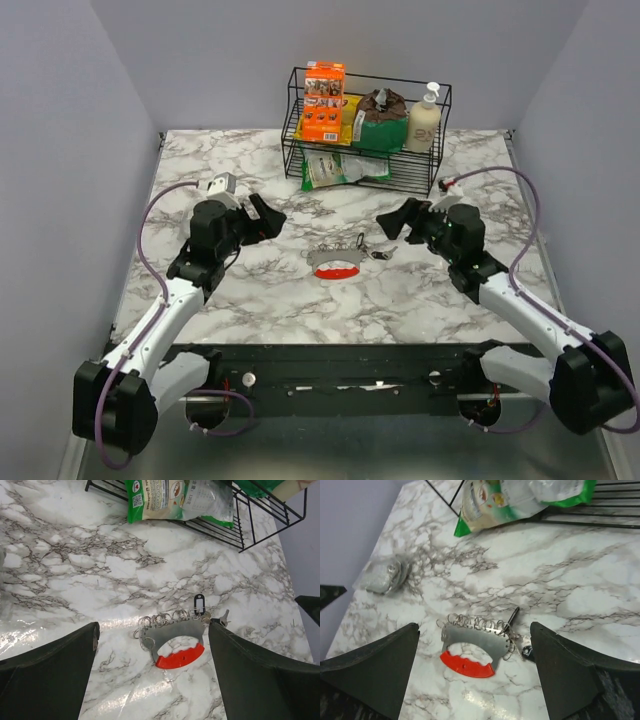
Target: Put the keys on the keyring
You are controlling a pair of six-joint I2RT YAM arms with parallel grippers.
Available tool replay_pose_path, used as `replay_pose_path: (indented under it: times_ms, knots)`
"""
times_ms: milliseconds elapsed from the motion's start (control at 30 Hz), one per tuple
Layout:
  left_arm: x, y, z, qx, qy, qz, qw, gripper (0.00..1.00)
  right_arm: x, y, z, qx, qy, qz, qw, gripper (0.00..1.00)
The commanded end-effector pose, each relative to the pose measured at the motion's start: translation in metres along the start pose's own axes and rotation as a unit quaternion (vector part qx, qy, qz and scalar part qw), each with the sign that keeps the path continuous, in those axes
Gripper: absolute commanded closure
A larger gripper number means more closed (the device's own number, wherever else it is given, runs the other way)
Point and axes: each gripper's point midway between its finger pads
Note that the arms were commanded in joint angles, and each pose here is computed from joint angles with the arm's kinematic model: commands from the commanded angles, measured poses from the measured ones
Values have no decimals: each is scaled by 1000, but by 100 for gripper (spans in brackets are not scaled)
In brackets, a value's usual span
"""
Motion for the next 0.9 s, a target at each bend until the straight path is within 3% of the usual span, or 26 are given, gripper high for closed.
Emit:
replay_pose_path:
  times_ms: [0, 200, 333, 467, 633, 800, 867]
  knots:
    - [16, 0, -12, -4, 11, 2, 1000, 1, -21, 18, 18, -20, -53, 63, 996, 0]
    - [9, 9, -3, 35, 12, 37, 999, 1, -77, 44, 38, -23, -107, 176, 978, 0]
    - [7, 13, 23, 121, 14, 37, 992, 1, -101, 57, 57, -18, -139, 226, 964, 0]
    - [7, 16, 23, 142, 21, 52, 988, 1, -124, 64, 70, -15, -160, 262, 952, 4]
    - [10, 14, 15, 121, 41, 52, 990, 1, -155, 68, 74, 4, -149, 314, 938, 29]
    - [6, 12, 10, 102, 35, 51, 993, 1, -172, 68, 78, 20, -150, 337, 929, 45]
    - [2, 13, 14, 106, 34, 58, 992, 1, -175, 69, 80, 26, -152, 343, 926, 61]
Point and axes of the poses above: each gripper's point midway between its finger pads, its own y axis out along the fingers, its own z axis along the line the jaws close on, x = y × z, and after that the axes turned 6 degrees about -y, right-handed
